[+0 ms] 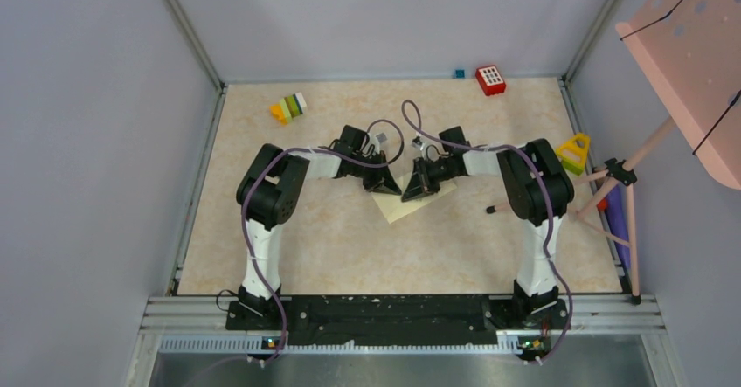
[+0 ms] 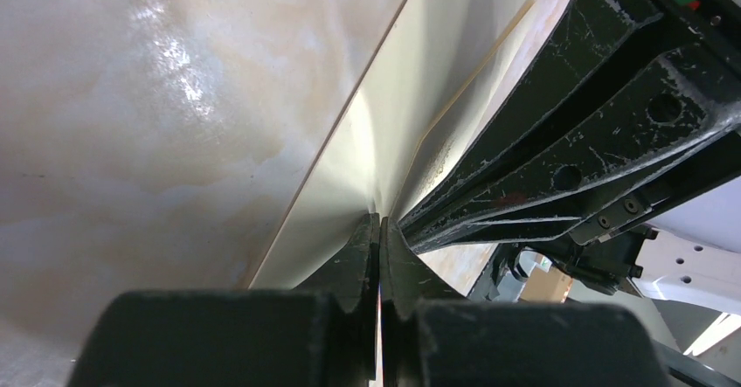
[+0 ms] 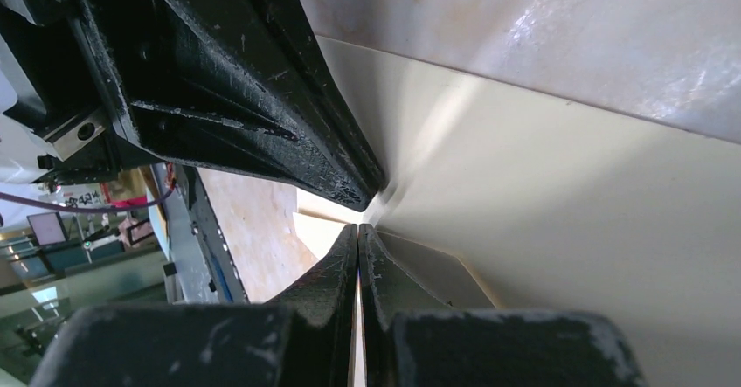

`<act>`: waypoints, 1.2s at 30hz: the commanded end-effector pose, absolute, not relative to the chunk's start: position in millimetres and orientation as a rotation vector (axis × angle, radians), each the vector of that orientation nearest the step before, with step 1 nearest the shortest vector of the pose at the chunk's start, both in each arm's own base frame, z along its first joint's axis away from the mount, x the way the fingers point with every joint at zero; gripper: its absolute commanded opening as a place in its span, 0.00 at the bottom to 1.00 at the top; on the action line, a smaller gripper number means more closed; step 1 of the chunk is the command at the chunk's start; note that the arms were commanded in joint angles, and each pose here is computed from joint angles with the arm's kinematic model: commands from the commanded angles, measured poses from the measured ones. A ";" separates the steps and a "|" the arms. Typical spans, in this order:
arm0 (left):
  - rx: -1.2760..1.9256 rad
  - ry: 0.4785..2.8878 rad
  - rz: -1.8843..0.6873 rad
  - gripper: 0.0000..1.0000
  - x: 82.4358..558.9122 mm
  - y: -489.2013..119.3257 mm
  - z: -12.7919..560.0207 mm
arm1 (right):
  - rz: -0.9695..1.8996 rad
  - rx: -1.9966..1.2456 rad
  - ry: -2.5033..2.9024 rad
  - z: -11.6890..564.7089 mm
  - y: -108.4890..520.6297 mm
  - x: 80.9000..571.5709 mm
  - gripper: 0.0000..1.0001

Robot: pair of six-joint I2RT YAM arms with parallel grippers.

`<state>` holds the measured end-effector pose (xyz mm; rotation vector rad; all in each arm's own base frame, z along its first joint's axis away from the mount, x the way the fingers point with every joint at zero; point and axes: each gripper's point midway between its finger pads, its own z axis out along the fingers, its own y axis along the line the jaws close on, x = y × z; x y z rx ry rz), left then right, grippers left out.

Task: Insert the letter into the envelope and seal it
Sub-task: Seal the envelope flap on the envelope.

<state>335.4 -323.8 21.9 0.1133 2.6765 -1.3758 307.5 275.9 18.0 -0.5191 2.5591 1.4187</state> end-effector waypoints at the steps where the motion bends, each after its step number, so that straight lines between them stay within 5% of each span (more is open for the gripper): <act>1: 0.025 2.829 -0.975 0.00 334.5 -286.4 -54.6 | 1.358 -0.557 2.670 -4.3 268.3 280.4 0.00; 36: 0.099 2.854 -0.864 0.00 331.5 -285.2 -60.6 | 1.158 -0.254 2.543 7.4 222.5 368.8 0.00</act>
